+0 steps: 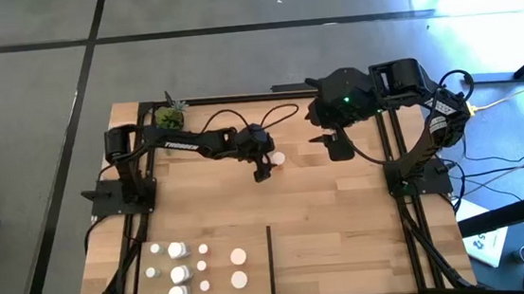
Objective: Pick and place medicine bottles onto shelf by color
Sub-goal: Put the orange pill bottle on the shelf aligned with the other orange pill bottle
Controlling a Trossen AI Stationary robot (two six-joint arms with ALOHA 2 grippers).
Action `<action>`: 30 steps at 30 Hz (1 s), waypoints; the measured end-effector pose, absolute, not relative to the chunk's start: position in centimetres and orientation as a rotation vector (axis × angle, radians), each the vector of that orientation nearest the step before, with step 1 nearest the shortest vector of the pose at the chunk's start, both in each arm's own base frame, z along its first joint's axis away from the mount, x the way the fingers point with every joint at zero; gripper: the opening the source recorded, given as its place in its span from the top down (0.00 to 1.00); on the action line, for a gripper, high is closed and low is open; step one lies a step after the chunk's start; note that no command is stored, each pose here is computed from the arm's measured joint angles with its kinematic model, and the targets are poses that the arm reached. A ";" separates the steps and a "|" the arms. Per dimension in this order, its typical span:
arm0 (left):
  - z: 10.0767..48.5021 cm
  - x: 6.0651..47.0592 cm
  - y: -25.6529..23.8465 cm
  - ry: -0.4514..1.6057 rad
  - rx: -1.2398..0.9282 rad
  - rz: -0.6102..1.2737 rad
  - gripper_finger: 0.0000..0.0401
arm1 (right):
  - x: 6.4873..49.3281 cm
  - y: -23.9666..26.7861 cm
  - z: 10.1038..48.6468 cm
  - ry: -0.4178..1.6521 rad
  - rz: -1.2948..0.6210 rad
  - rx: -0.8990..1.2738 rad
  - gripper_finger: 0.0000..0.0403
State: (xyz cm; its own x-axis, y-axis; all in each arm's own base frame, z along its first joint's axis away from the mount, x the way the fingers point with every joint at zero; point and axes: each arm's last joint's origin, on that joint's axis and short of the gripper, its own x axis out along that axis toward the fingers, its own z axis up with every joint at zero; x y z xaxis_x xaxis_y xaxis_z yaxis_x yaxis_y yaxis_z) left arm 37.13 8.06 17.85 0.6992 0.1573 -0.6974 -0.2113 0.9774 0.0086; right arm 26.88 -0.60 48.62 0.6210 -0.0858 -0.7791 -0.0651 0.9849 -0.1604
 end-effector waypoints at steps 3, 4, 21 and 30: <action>17.9 37.1 8.4 0.759 -0.071 0.215 0.20 | 27.0 -0.6 48.7 0.887 -0.013 -0.179 0.32; 17.9 37.2 8.4 0.755 -0.071 0.217 0.20 | 27.0 -0.6 48.7 0.883 -0.014 -0.179 0.32; 16.2 37.6 9.1 0.768 -0.106 0.172 0.20 | 27.2 -0.6 48.9 0.855 -0.017 -0.179 0.32; 16.5 37.8 9.2 0.739 -0.052 0.167 0.20 | 27.2 -0.6 48.9 0.856 -0.017 -0.179 0.32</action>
